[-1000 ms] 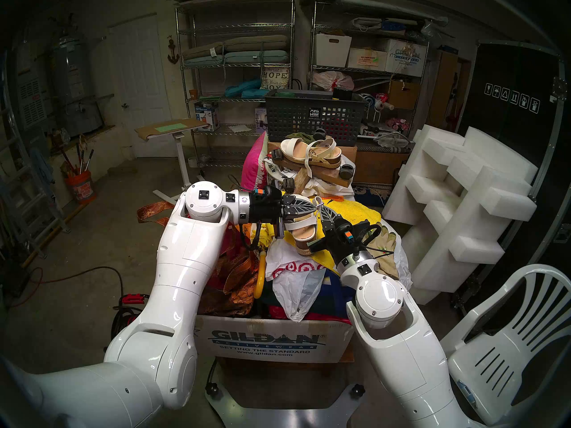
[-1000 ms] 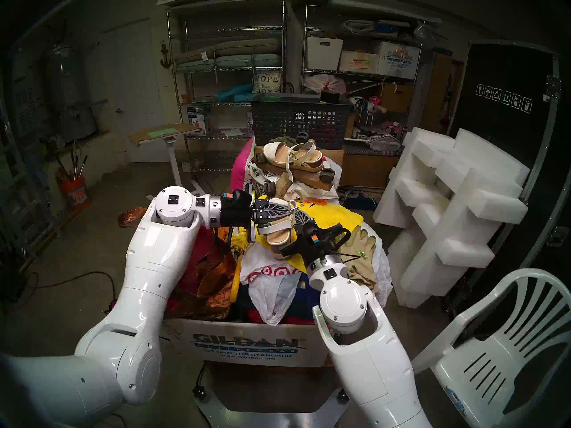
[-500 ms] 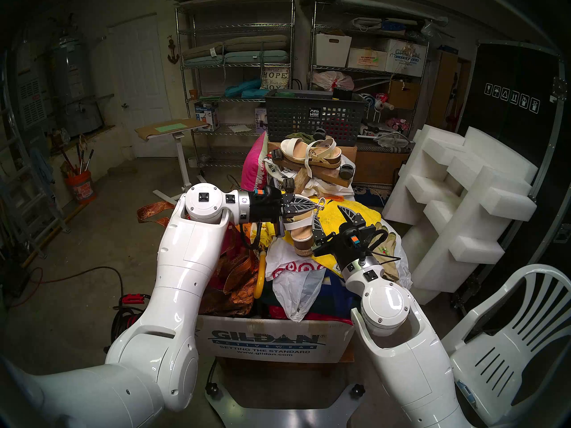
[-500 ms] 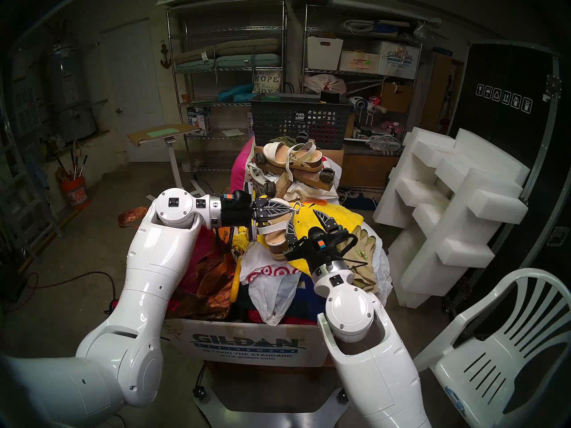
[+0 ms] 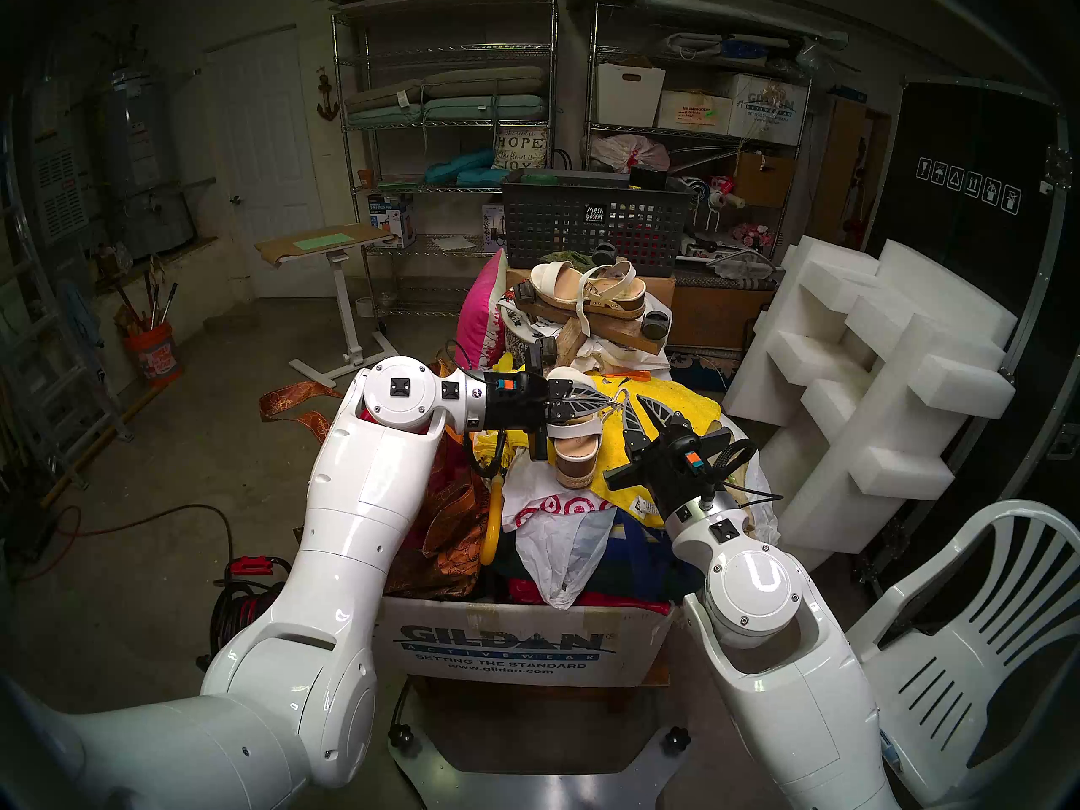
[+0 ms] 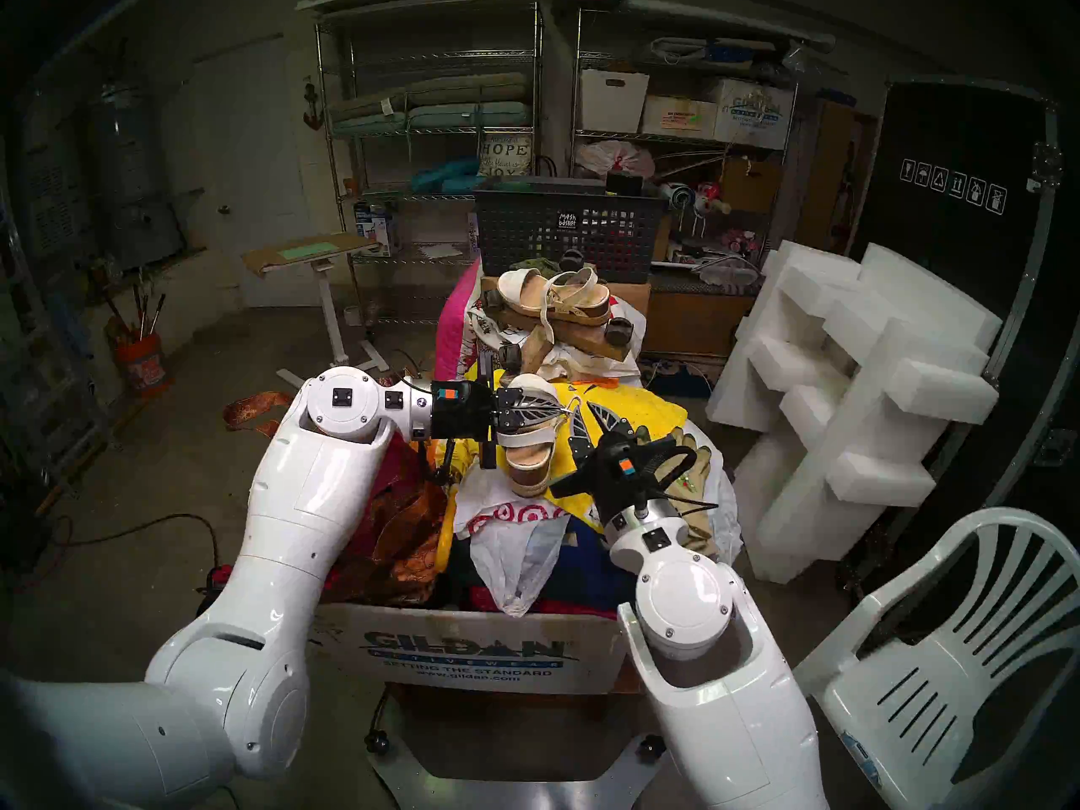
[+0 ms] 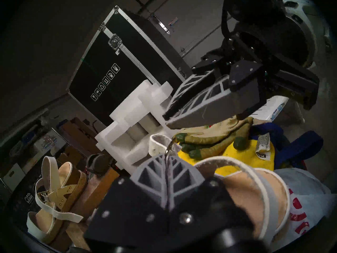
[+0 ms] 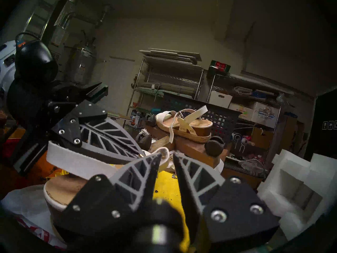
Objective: Unbuckle a shoe
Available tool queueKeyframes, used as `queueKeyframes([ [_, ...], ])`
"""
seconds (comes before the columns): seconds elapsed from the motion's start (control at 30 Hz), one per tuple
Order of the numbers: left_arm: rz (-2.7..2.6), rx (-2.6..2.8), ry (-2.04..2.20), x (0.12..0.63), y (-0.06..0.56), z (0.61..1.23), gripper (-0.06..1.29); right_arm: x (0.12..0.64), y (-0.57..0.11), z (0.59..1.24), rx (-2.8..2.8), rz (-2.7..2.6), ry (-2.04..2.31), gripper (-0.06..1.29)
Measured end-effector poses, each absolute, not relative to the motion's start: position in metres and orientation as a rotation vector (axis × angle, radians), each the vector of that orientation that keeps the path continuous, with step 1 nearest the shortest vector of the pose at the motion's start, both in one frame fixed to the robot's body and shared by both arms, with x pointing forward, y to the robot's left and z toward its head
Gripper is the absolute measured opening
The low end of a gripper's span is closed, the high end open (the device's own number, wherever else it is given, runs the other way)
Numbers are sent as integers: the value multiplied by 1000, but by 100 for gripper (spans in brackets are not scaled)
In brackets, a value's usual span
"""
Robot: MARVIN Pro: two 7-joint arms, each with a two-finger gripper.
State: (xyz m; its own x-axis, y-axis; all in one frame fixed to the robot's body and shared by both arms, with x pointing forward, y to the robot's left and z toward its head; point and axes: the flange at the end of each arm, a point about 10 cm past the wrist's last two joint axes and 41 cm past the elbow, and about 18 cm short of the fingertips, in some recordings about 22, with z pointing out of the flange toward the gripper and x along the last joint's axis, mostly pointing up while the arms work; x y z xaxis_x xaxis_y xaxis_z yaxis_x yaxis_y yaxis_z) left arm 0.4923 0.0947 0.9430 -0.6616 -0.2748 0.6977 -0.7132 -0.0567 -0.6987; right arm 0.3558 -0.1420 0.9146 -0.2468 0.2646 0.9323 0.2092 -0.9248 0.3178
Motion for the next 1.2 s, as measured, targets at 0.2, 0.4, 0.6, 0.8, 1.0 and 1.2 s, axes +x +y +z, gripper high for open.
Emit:
queueKeyframes([
  [0.2,1800,1005,-1935,490,92,941,-2,354,-142,915,1932,2373,620,38],
  [0.4,1824,965,-1969,487,91,940,-2,355,-142,910,1973,2348,628,35],
  [0.6,1841,945,-1977,484,93,942,-2,359,-142,908,1986,2339,614,35],
  [0.8,1851,940,-1986,482,96,943,-2,362,-146,911,1965,2346,580,35],
  [1.0,1854,938,-1989,482,99,943,-2,363,-148,912,1959,2347,568,35],
  [1.2,1853,936,-1991,482,100,943,-2,363,-146,911,1965,2351,573,35],
])
